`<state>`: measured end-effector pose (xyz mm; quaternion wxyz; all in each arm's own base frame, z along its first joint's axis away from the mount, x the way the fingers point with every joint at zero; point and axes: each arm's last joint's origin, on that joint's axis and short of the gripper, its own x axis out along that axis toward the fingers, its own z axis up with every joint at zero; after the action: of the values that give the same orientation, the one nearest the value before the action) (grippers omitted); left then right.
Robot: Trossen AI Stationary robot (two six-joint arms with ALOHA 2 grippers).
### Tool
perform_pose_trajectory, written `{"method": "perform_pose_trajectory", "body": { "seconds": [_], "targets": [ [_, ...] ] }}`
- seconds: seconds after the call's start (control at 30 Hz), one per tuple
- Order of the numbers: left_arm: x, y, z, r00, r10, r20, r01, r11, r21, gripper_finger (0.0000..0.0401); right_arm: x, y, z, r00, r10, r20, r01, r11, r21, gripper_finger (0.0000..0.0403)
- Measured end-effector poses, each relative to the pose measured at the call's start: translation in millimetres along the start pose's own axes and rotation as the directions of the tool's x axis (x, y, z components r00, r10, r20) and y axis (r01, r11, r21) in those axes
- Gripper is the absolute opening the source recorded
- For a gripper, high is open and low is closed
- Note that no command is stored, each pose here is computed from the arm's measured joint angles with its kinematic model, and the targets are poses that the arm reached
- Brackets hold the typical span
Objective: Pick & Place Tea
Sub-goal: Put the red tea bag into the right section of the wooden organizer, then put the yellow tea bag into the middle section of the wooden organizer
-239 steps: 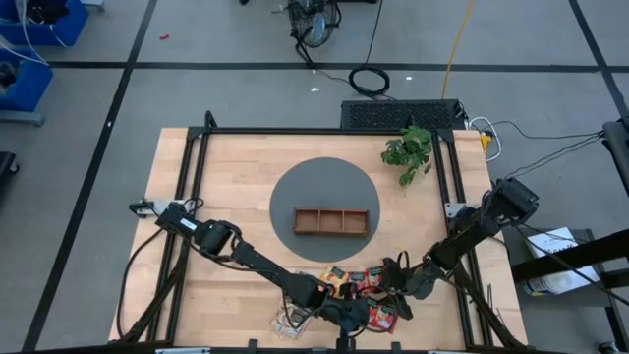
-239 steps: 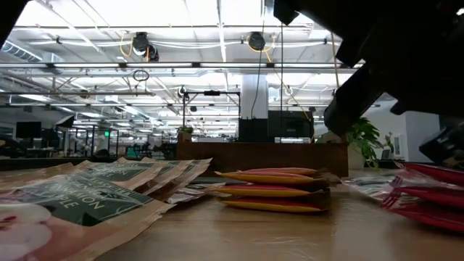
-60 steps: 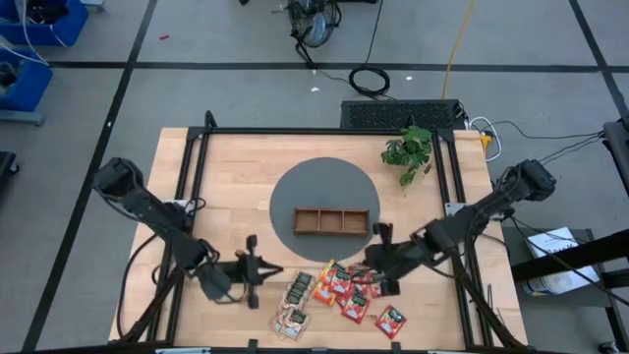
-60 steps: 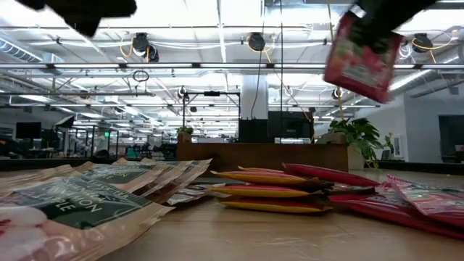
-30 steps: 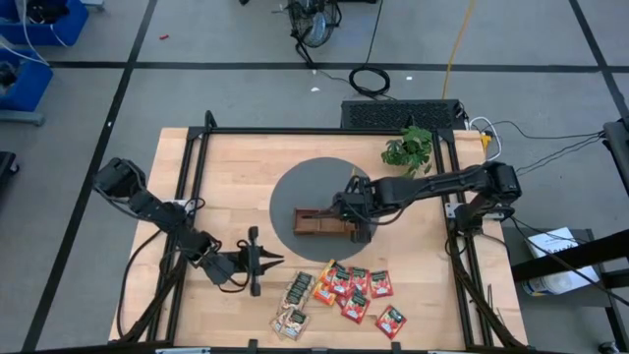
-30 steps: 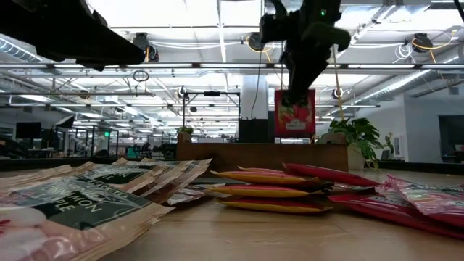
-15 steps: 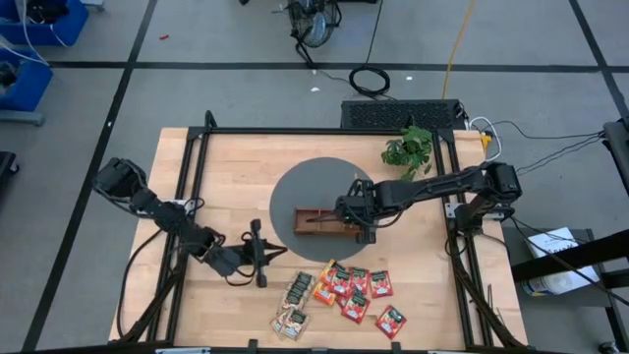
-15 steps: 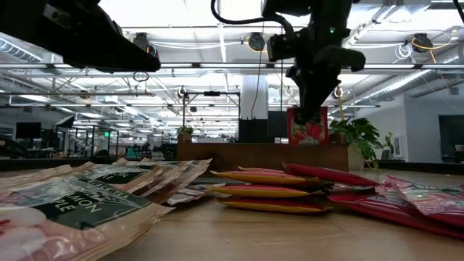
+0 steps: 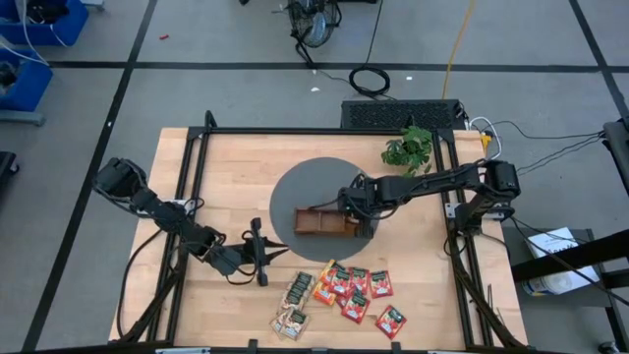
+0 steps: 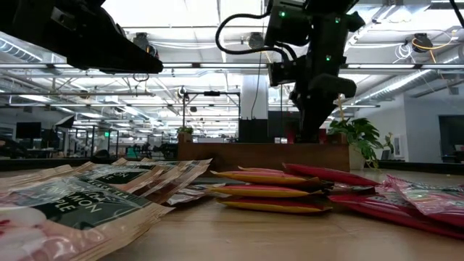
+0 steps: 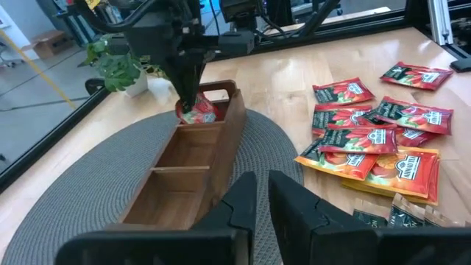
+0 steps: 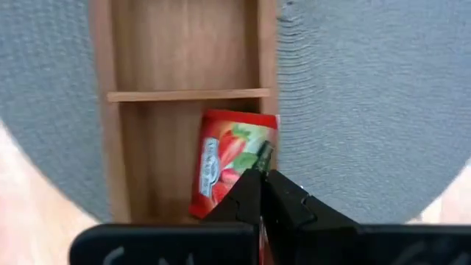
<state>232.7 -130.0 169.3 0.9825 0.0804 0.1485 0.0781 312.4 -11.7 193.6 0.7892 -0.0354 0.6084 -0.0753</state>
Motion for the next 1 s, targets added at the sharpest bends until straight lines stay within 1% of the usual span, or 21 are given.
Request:
{"method": "perform_pose_trajectory", "body": {
  "seconds": [0.1,0.23,0.33,0.5,0.57,0.67,0.8,0.9,1.0],
  "targets": [
    [0,0,0,1.0,0.0,0.001,0.0,1.0,-0.001,0.0037,0,-2,0,1.0,-0.028,0.004,0.028,1.0,-0.005,0.0003],
    [0,0,2,1.0,-0.001,0.019,0.001,1.0,0.006,0.0027,0,-3,2,0.998,-0.057,0.023,0.057,0.998,-0.018,0.0025],
    [0,0,3,1.0,-0.001,0.022,0.001,1.0,0.004,0.0019,0,-3,2,0.998,-0.058,0.025,0.059,0.998,-0.017,0.0053],
    [0,0,3,1.0,-0.001,0.023,0.001,1.0,0.003,0.0006,0,-5,2,0.99,-0.139,0.025,0.14,0.99,-0.019,0.0103],
    [0,0,3,1.0,-0.001,0.023,0.002,1.0,-0.002,0.0004,-2,-6,1,0.987,-0.161,0.023,0.162,0.986,-0.037,0.0121],
    [0,0,3,1.0,-0.001,0.023,0.002,1.0,-0.008,0.0007,-15,-8,0,0.981,-0.185,0.056,0.187,0.982,-0.038,0.0144],
    [0,0,3,1.0,-0.001,0.023,0.002,1.0,-0.024,0.0027,-38,-12,-2,0.974,-0.182,0.134,0.184,0.983,-0.003,0.0167],
    [0,0,3,1.0,-0.001,0.022,0.002,0.999,-0.035,0.0038,-53,-14,-3,0.964,-0.181,0.192,0.174,0.983,0.053,0.0177],
    [0,0,3,1.0,-0.001,0.021,0.002,0.999,-0.05,0.004,-63,-14,-6,0.958,-0.182,0.222,0.169,0.983,0.073,0.018]
  ]
}}
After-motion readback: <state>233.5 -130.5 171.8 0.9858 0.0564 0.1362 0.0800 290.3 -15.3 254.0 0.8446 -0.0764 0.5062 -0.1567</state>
